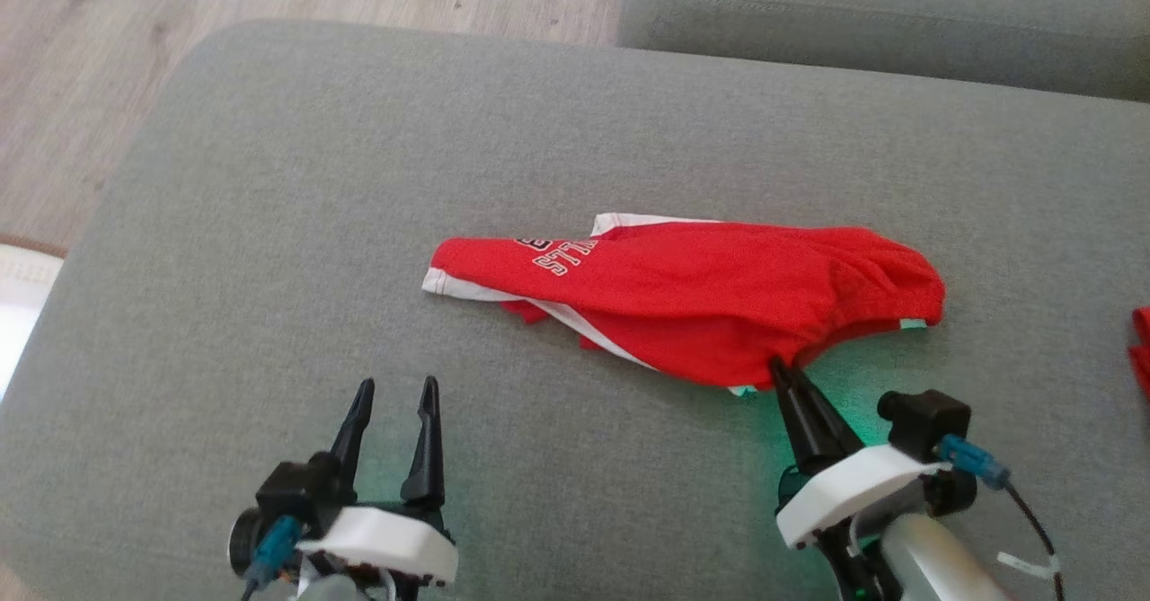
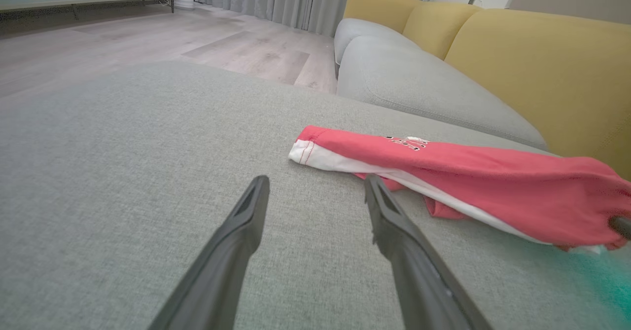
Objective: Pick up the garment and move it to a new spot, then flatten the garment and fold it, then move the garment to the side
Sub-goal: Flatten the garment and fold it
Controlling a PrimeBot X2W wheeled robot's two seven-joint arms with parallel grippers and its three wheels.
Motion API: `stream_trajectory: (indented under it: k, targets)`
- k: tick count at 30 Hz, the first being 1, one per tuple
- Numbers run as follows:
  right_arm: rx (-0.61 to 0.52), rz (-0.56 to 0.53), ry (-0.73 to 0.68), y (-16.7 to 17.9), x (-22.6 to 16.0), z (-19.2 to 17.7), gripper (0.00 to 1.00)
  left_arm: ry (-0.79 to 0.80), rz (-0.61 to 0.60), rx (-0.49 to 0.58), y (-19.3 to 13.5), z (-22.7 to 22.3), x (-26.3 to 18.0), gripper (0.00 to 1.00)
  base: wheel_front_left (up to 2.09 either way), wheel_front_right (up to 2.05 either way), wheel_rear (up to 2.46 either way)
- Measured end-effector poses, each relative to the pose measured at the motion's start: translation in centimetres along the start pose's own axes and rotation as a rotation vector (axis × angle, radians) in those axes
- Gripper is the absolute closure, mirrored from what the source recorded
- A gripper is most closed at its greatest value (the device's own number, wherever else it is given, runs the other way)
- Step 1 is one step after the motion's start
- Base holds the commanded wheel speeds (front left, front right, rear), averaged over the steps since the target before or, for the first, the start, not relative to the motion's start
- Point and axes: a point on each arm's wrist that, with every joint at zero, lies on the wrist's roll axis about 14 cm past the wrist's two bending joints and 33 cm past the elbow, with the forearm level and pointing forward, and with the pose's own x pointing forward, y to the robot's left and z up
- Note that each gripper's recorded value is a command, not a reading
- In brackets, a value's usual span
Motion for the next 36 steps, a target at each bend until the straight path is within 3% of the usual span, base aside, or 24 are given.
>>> stream_trajectory:
  k: [13, 18, 21, 32, 33, 34, 35, 36]
  targets:
    - [-0.055, 0.010, -0.230, -1.0, -4.4, 8.5, 1.00, 0.019, -0.071, -0.013, -2.4, -1.0, -0.8, 0.00, 0.00, 0.00, 0.00]
    - [-0.074, -0.020, -0.187, -2.6, -4.8, 9.5, 1.00, 0.034, -0.101, -0.011, -3.3, -1.4, -0.5, 0.00, 0.00, 0.00, 0.00]
    - [-0.091, -0.029, -0.104, -3.2, -3.8, 8.2, 1.00, 0.051, -0.095, -0.024, -3.2, -1.9, -0.4, 0.00, 0.00, 0.00, 0.00]
    - [-0.283, -0.111, 0.146, -8.2, 4.0, 4.4, 1.00, 0.076, -0.061, -0.024, -2.2, -2.2, 0.4, 0.00, 0.00, 0.00, 0.00]
    - [-0.281, -0.115, 0.162, -8.4, 4.1, 3.7, 0.85, 0.083, -0.055, -0.030, -2.0, -2.4, 0.4, 0.00, 0.00, 0.00, 0.00]
    - [-0.276, -0.118, 0.177, -8.5, 4.2, 2.9, 0.55, 0.088, -0.052, -0.033, -2.0, -2.6, 0.4, 0.00, 0.00, 0.00, 0.00]
    - [-0.265, -0.125, 0.180, -8.7, 4.1, 2.4, 0.00, 0.091, -0.054, -0.037, -2.1, -2.7, 0.4, 0.00, 0.00, 0.00, 0.00]
    - [-0.261, -0.130, 0.174, -8.8, 3.9, 2.3, 0.00, 0.092, -0.060, -0.039, -2.3, -2.7, 0.5, 0.00, 0.00, 0.00, 0.00]
